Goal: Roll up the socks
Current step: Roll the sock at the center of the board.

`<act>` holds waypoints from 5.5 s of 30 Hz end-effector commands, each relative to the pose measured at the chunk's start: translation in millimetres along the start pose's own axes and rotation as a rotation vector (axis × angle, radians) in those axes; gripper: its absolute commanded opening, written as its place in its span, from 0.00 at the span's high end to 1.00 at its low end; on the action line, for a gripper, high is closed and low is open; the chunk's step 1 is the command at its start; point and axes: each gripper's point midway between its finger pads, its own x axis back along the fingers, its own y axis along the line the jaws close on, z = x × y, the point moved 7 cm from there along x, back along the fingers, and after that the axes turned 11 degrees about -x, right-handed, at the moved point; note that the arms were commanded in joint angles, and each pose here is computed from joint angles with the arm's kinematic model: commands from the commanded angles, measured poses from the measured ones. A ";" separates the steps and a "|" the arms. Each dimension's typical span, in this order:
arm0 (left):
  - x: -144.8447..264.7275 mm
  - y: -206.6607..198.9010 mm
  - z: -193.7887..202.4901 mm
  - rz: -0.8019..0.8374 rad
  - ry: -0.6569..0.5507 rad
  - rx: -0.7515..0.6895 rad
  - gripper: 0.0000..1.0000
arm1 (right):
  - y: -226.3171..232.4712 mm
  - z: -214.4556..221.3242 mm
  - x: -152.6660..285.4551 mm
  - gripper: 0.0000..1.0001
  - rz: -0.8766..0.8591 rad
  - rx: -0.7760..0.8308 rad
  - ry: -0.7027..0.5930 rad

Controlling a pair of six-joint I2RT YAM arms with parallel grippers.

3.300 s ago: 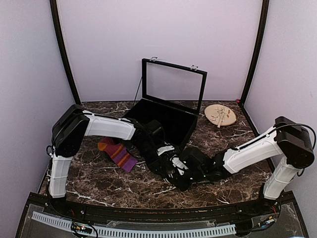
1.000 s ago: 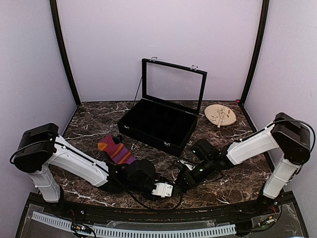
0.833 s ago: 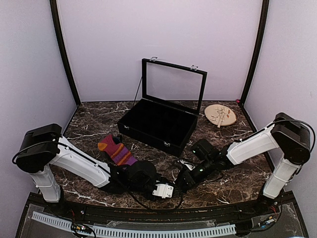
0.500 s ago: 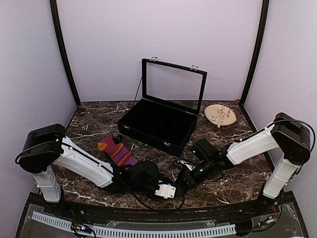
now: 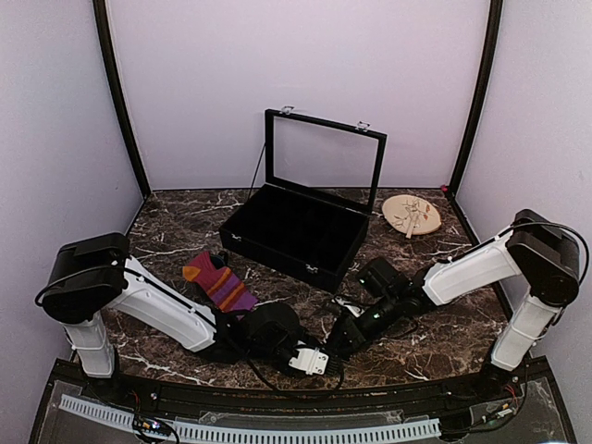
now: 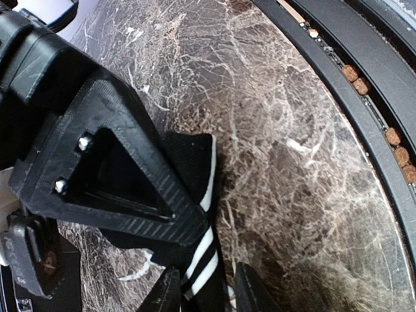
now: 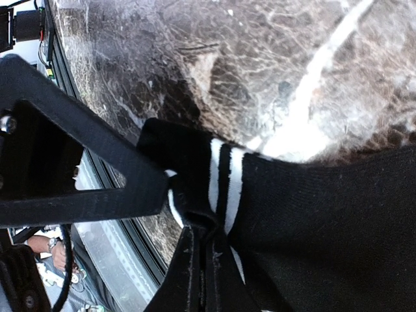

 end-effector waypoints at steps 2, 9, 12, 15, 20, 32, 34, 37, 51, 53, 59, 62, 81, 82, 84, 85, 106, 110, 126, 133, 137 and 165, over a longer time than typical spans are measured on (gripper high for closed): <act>-7.6 4.5 -1.0 -0.010 0.028 -0.032 0.70 | 2.1 -3.7 -0.2 0.99 -0.018 0.005 0.017; -17.0 2.2 2.6 0.027 0.072 -0.042 0.88 | 0.7 -2.5 -1.3 0.99 -0.020 0.004 0.030; -19.1 -0.2 4.1 0.048 0.086 -0.043 0.95 | 1.1 -2.9 -0.6 0.99 -0.021 0.007 0.031; -19.0 -1.4 4.4 0.063 0.089 -0.037 0.99 | 0.9 -3.1 0.6 0.99 -0.021 0.007 0.029; -18.9 -1.7 3.6 0.104 0.100 -0.026 1.00 | 2.8 -4.0 3.9 0.94 -0.015 0.016 0.017; -15.3 5.2 2.9 0.203 0.126 0.056 1.00 | 3.9 -0.9 17.3 0.59 0.028 0.030 -0.043; -13.9 6.5 1.3 0.215 0.130 0.067 1.00 | 0.8 0.2 17.1 0.58 0.039 0.022 -0.044; -10.8 8.7 -0.1 0.237 0.130 0.088 1.00 | 5.0 -0.3 26.6 0.57 0.039 0.036 -0.090; -6.8 30.0 -8.2 0.448 0.088 0.295 1.00 | -9.0 8.4 55.7 0.53 0.168 0.037 -0.289; -7.5 32.5 -9.0 0.470 0.084 0.317 1.00 | -9.9 10.1 61.3 0.53 0.184 0.033 -0.328; -11.5 35.2 -6.4 0.567 0.083 0.408 1.00 | -10.5 15.7 87.7 0.50 0.244 0.020 -0.491; -13.0 35.2 -5.9 0.613 0.070 0.453 1.00 | -10.9 20.6 97.7 0.50 0.260 0.019 -0.553; -25.5 53.7 9.7 0.785 0.017 0.719 1.00 | 4.7 54.2 110.2 0.49 0.468 0.122 -0.772; -25.8 54.5 10.2 0.791 0.014 0.729 1.00 | 5.1 55.7 108.5 0.49 0.473 0.128 -0.770; -26.8 56.7 12.5 0.803 0.008 0.753 1.00 | 5.4 58.0 105.1 0.49 0.489 0.139 -0.769; -26.9 57.8 13.5 0.807 0.008 0.761 1.00 | 6.1 59.2 103.2 0.49 0.493 0.146 -0.767; -31.5 54.5 20.1 0.915 -0.044 0.874 1.00 | 54.4 70.9 48.7 0.49 0.605 0.473 -0.660; -31.4 54.0 22.2 0.929 -0.052 0.894 1.00 | 56.2 73.4 35.6 0.49 0.642 0.534 -0.612; -32.0 56.7 30.7 0.965 -0.082 0.957 1.00 | 58.6 75.0 0.5 0.43 0.711 0.652 -0.490; -33.7 52.1 32.2 0.986 -0.075 0.969 1.00 | 53.3 69.0 -12.6 0.39 0.758 0.666 -0.449; -33.4 51.6 31.9 0.991 -0.078 0.972 1.00 | 48.8 62.3 -11.4 0.38 0.781 0.649 -0.452; -34.5 50.8 36.4 1.010 -0.081 0.992 1.00 | 12.1 46.4 -25.3 0.58 0.779 0.524 -0.306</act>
